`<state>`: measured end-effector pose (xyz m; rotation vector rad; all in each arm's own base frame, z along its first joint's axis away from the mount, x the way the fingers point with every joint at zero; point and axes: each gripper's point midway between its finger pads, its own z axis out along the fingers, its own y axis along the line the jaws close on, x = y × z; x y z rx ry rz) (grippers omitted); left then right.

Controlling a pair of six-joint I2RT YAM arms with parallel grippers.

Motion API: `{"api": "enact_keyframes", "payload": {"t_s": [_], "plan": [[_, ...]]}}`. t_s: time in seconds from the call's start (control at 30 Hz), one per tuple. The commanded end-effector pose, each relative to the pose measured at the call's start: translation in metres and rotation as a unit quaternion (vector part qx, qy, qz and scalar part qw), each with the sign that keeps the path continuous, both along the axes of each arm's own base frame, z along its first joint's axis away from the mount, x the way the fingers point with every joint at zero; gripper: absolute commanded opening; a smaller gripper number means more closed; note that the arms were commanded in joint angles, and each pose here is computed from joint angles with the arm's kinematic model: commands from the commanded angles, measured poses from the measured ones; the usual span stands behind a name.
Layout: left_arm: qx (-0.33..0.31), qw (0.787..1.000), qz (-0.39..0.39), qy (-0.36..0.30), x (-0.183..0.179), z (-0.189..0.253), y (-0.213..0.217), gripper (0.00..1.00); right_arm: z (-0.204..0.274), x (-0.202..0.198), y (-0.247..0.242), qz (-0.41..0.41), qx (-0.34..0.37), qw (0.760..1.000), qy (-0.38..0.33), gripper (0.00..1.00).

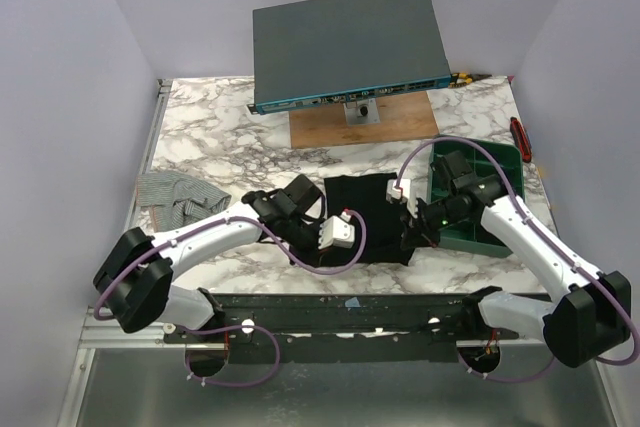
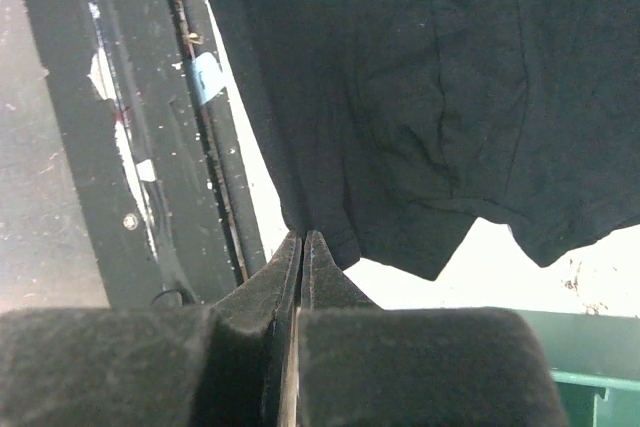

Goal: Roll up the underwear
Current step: Fold the underwear at the center of the board.

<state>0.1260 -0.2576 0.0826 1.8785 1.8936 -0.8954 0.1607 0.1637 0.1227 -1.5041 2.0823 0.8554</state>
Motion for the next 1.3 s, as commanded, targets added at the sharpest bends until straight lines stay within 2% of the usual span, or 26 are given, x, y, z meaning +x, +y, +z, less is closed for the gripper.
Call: {"api": "enact_keyframes", "payload": {"t_s": [0.0, 0.17, 0.3, 0.4, 0.57, 0.8, 0.93, 1.03, 1.27], "plan": [[-0.007, 0.999, -0.032, 0.023, -0.026, 0.010, 0.007, 0.00, 0.018, -0.013, 0.007, 0.035, 0.029, 0.999, 0.016, 0.01], [-0.009, 0.999, -0.034, 0.028, -0.032, 0.014, 0.008, 0.00, 0.024, -0.008, 0.010, 0.031, 0.031, 0.999, 0.013, 0.01], [-0.013, 0.999, -0.020, 0.030, -0.025, 0.020, 0.006, 0.00, 0.028, 0.023, 0.007, -0.028, 0.008, 0.999, -0.034, 0.01], [-0.028, 0.999, 0.010, 0.036, -0.004, 0.033, 0.004, 0.00, 0.033, 0.053, 0.002, -0.078, -0.013, 0.994, -0.075, 0.01], [-0.038, 0.995, 0.087, 0.033, 0.055, 0.048, 0.008, 0.00, 0.037, 0.098, -0.005, -0.127, -0.053, 0.983, -0.125, 0.01], [-0.014, 0.988, 0.147, 0.037, 0.124, 0.049, -0.001, 0.00, 0.024, 0.152, -0.004, -0.118, -0.103, 0.974, -0.163, 0.01], [0.016, 0.983, 0.181, 0.017, 0.160, 0.040, -0.003, 0.00, 0.012, 0.180, -0.007, -0.095, -0.142, 0.969, -0.180, 0.01], [0.039, 0.979, 0.202, 0.009, 0.177, 0.030, -0.001, 0.00, 0.004, 0.197, -0.007, -0.083, -0.159, 0.964, -0.197, 0.01], [0.071, 0.965, 0.252, 0.004, 0.198, 0.003, 0.013, 0.00, -0.002, 0.224, 0.003, -0.079, -0.149, 0.958, -0.230, 0.01]]}}
